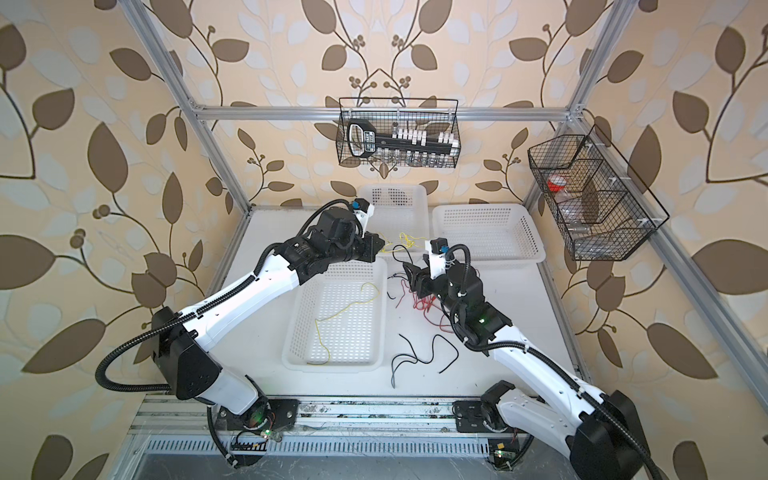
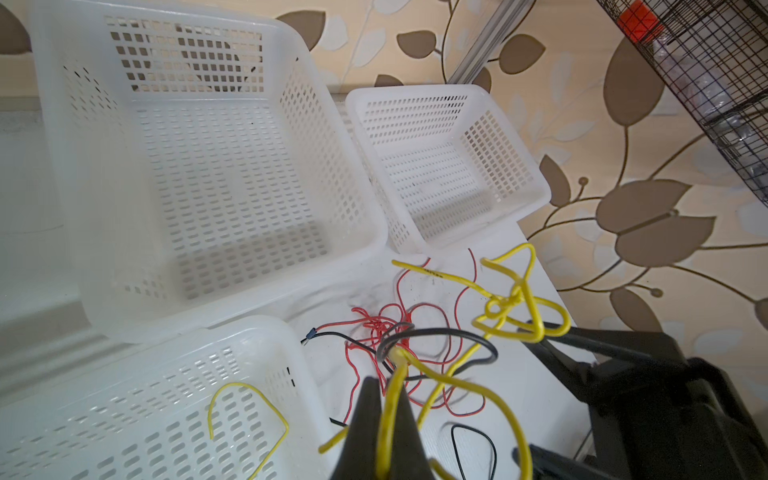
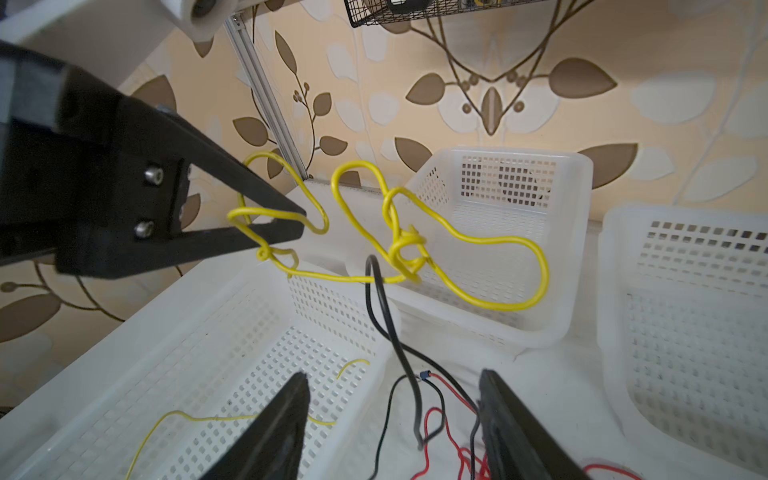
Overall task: Untangle the cables
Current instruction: 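Release red wire, grasp black wire in yellow tangle with right gripper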
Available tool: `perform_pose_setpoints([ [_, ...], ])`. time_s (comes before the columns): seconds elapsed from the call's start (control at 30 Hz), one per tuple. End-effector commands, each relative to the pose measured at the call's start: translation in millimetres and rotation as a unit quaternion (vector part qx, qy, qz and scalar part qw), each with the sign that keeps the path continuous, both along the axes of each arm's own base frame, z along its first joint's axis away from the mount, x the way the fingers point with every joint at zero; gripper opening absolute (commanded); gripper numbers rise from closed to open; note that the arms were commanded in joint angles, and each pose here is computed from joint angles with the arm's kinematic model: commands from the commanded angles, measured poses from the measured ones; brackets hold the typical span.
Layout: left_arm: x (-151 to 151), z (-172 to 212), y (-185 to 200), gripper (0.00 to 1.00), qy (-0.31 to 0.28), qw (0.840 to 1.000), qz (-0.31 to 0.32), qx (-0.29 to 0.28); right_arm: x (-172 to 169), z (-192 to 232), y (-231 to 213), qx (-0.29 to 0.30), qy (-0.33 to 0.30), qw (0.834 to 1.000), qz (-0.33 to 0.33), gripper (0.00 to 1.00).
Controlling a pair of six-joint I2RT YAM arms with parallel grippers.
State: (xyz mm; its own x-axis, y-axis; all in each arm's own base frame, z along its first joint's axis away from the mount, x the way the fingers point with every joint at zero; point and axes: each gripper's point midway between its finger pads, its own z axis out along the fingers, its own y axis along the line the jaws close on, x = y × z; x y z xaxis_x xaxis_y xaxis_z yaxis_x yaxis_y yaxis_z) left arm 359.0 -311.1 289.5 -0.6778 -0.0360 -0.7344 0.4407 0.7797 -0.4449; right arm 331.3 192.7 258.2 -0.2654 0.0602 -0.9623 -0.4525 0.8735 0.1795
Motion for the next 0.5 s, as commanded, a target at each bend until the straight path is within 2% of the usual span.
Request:
perform_pose_setpoints([
  [0.0, -4, 20, -9, 0.00, -0.014, 0.999, -0.014, -0.032, 12, 20, 8, 0.016, -0.027, 1.000, -0.003, 0.61],
  [0.1, -3, 19, -4, 0.00, -0.019, 0.999, -0.007, -0.027, 17, 17, 9, 0.013, -0.022, 1.000, -0.007, 0.50],
  [0.27, -2, 17, -1, 0.00, -0.022, 1.000, 0.000, -0.021, 15, 17, 10, 0.015, -0.023, 1.000, -0.001, 0.10],
  [0.33, 1, 17, 3, 0.00, -0.024, 1.000, 0.009, -0.016, 13, 17, 9, 0.012, -0.022, 1.000, 0.001, 0.00],
  [0.47, 5, 10, 13, 0.00, -0.024, 0.999, 0.031, 0.005, 2, 26, 4, 0.014, -0.037, 0.999, 0.005, 0.00],
])
